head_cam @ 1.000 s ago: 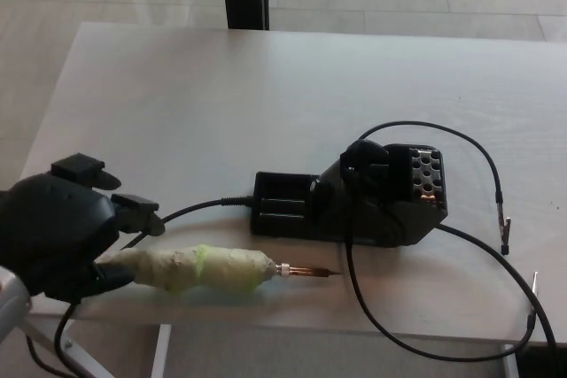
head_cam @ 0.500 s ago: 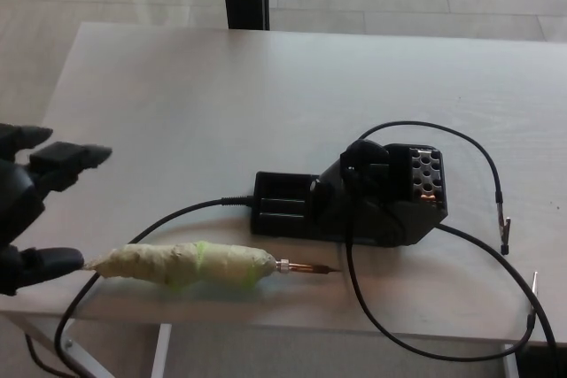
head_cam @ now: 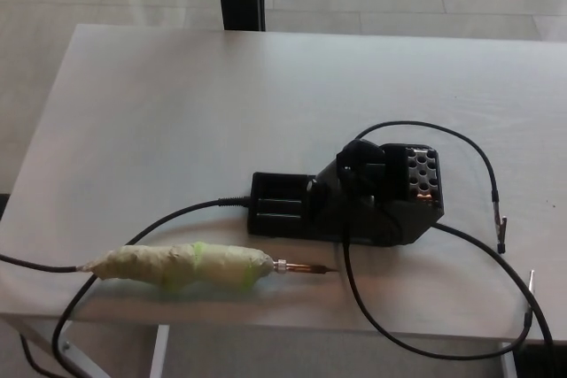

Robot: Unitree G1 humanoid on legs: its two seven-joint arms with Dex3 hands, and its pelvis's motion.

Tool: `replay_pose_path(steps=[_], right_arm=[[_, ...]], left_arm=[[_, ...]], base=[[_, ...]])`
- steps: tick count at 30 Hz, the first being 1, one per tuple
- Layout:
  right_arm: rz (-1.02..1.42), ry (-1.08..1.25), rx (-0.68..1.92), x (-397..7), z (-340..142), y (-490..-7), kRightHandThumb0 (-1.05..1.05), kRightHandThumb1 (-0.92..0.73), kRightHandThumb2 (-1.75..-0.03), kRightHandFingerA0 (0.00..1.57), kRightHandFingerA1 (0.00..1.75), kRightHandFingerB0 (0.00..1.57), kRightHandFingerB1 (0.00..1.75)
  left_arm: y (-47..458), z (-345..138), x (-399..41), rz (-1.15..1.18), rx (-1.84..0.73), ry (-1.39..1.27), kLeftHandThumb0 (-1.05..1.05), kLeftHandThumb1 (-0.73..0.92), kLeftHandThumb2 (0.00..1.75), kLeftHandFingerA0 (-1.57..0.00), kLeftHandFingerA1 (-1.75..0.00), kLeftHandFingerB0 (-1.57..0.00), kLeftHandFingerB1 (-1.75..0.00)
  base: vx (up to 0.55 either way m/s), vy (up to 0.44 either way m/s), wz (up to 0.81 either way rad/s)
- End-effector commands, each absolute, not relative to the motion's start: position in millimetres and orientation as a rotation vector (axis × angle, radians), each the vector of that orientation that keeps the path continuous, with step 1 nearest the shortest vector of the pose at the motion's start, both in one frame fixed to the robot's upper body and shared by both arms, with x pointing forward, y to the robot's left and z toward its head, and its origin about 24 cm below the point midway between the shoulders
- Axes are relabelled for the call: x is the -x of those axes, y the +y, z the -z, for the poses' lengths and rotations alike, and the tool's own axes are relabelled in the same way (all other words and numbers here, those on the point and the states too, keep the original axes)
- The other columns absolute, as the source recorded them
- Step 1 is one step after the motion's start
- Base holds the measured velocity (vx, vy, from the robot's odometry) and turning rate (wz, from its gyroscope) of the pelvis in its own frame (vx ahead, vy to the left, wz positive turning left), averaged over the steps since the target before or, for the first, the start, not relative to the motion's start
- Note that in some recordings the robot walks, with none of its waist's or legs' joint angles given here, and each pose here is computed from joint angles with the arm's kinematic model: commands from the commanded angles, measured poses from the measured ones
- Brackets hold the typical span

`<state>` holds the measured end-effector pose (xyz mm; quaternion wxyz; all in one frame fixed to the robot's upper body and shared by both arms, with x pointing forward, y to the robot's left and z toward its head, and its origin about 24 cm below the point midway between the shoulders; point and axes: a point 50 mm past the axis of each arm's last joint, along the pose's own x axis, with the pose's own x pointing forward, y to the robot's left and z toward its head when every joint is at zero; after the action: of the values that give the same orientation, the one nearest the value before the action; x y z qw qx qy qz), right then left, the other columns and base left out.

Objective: Use the left hand of the robot to grab the soldering gun kept on the middle of the table and pull it out of its base and keep it on the left side of the base

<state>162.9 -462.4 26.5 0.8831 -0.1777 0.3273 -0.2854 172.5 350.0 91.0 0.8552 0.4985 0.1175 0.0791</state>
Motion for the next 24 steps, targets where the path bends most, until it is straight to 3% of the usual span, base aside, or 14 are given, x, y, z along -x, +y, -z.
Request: replay_pose_path(steps=[1,2,3,4,5,7,14,15,17,18,19,22,23,24], right_arm=[[0.608,0.703,0.374,-152,-22,-464,-1.05,-0.55,-0.94,1.32,0.98,0.09,1.55],[0.606,0.706,0.377,-153,-22,-464,-1.05,-0.49,-1.04,1.3,1.0,0.03,1.63],[0.606,0.707,0.378,-153,-22,-464,-1.05,-0.49,-1.04,1.3,1.0,0.03,1.63],[0.603,0.705,0.372,-153,-21,-463,-1.05,-0.49,-1.04,1.3,1.0,0.04,1.63],[0.602,0.701,0.364,-153,-20,-462,-1.05,-0.55,-0.94,1.32,0.98,0.08,1.54],[0.608,0.704,0.355,-151,-18,-462,-1.05,-0.55,-0.95,1.33,0.98,0.08,1.54],[0.599,0.713,0.358,-149,-13,-459,-1.05,-0.56,-0.95,1.29,1.0,0.07,1.53],[0.606,0.716,0.351,-147,-12,-460,-1.05,-0.55,-0.95,1.29,1.01,0.08,1.54],[0.607,0.717,0.349,-147,-13,-460,-1.05,-0.55,-0.95,1.27,1.01,0.08,1.53],[0.609,0.717,0.35,-148,-14,-461,-1.05,-0.56,-0.95,1.28,0.99,0.08,1.54],[0.611,0.716,0.351,-148,-14,-461,-1.05,-0.56,-0.95,1.28,0.99,0.08,1.54],[0.606,0.716,0.353,-147,-12,-460,-1.05,-0.56,-0.95,1.28,1.0,0.09,1.54],[0.603,0.718,0.356,-146,-12,-460,-1.05,-0.57,-0.96,1.28,1.0,0.06,1.52],[0.602,0.719,0.355,-146,-12,-460,-1.05,-0.56,-0.97,1.28,1.01,0.06,1.52]], left_arm=[[425,25,-32,-0.839,-0.184,0.91,-0.6,0.72,0.63,0.0,-0.69,0.0,-0.47],[427,28,-31,-0.836,-0.181,0.936,-0.37,0.59,1.12,-0.2,-0.67,-0.13,-0.62],[428,29,-31,-0.834,-0.184,0.944,-0.37,0.59,1.12,-0.2,-0.67,-0.13,-0.62],[430,31,-30,-0.838,-0.168,0.951,-0.55,0.74,0.61,-0.25,-0.85,-0.25,-0.72],[431,34,-31,-0.81,-0.199,1.003,-0.58,0.72,0.63,-0.4,-0.83,-0.4,-0.7],[433,38,-37,-0.787,-0.204,1.046,-0.58,0.71,0.61,-0.65,-0.75,-0.6,-0.62],[430,42,-69,-0.661,-0.137,1.046,-0.53,0.66,0.59,-0.67,-0.75,-0.65,-0.65],[420,48,-71,-0.463,-0.355,1.118,-0.59,0.68,0.6,-0.77,-0.65,-0.7,-0.58],[417,53,-70,-0.413,-0.383,1.146,-0.61,0.66,0.6,-0.75,-0.68,-0.71,-0.59],[417,53,-72,-0.337,-0.4,1.165,-0.63,0.63,0.6,-0.87,-0.57,-0.84,-0.49],[417,52,-73,-0.224,-0.425,1.199,-0.63,0.63,0.6,-0.87,-0.57,-0.84,-0.49],[423,50,-67,-0.328,-0.386,1.176,-0.66,0.65,0.6,-0.86,-0.65,-0.75,-0.56],[424,52,-64,-0.423,-0.325,1.143,-0.63,0.6,0.6,-1.04,-0.66,-0.8,-0.6],[423,53,-64,-0.441,-0.308,1.126,-0.62,0.67,0.6,-0.82,-0.69,-0.76,-0.63]], base=[[0.0,0.0,0.0],[0.0,0.0,0.0],[0.0,0.0,0.0],[0.0,0.0,0.0],[0.0,0.0,0.0],[0.0,0.0,0.0],[0.0,0.0,0.0],[0.0,0.0,0.0],[0.0,0.0,0.0],[0.0,0.0,0.0],[0.0,0.0,0.0],[0.0,0.0,0.0],[0.0,0.0,0.0],[0.0,0.0,0.0]])
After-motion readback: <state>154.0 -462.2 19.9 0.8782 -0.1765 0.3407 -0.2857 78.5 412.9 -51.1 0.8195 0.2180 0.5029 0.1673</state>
